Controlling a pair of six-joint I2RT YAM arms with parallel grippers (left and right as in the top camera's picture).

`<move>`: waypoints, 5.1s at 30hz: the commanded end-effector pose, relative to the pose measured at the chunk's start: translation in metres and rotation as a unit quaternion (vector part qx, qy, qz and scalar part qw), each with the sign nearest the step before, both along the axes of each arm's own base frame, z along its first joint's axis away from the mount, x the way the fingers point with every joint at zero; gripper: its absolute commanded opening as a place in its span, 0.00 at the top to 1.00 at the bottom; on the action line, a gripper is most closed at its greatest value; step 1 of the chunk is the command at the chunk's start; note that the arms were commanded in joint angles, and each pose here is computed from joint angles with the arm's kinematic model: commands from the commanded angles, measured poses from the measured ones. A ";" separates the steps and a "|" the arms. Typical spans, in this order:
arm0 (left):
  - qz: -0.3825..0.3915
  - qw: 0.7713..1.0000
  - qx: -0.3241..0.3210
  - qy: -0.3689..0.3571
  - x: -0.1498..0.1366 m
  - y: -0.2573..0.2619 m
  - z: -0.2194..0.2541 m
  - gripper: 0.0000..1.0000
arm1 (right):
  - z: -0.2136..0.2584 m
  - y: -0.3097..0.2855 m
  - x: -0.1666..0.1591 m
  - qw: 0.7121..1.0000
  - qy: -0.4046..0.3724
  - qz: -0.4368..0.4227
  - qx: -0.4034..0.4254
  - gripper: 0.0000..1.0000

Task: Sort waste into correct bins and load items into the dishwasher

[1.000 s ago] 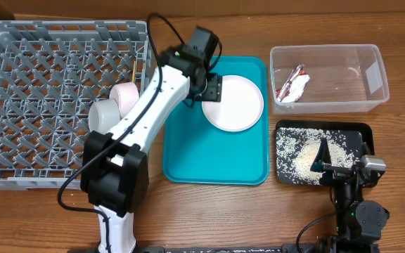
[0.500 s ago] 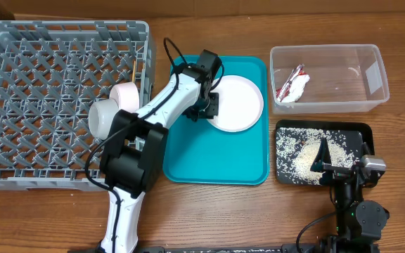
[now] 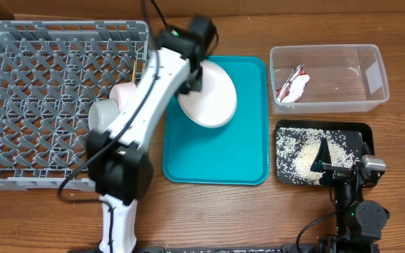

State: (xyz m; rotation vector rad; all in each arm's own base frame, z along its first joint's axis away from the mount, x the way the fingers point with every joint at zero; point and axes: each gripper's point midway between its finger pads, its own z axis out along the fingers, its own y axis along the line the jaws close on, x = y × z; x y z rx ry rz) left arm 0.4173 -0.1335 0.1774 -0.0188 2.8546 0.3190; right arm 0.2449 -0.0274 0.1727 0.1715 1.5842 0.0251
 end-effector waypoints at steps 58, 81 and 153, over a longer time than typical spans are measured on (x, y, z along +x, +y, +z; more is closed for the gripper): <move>0.253 0.814 0.499 -0.158 -0.036 0.264 0.066 0.96 | -0.002 -0.002 0.000 1.000 -0.001 -0.004 0.003 0.00; 0.106 0.906 0.352 -0.209 -0.019 0.122 0.103 0.16 | -0.002 -0.002 0.000 1.000 -0.001 -0.004 0.003 0.00; -0.215 0.728 -0.209 -0.616 -0.203 0.052 0.071 0.00 | -0.002 -0.002 0.000 1.000 -0.001 -0.005 0.003 0.00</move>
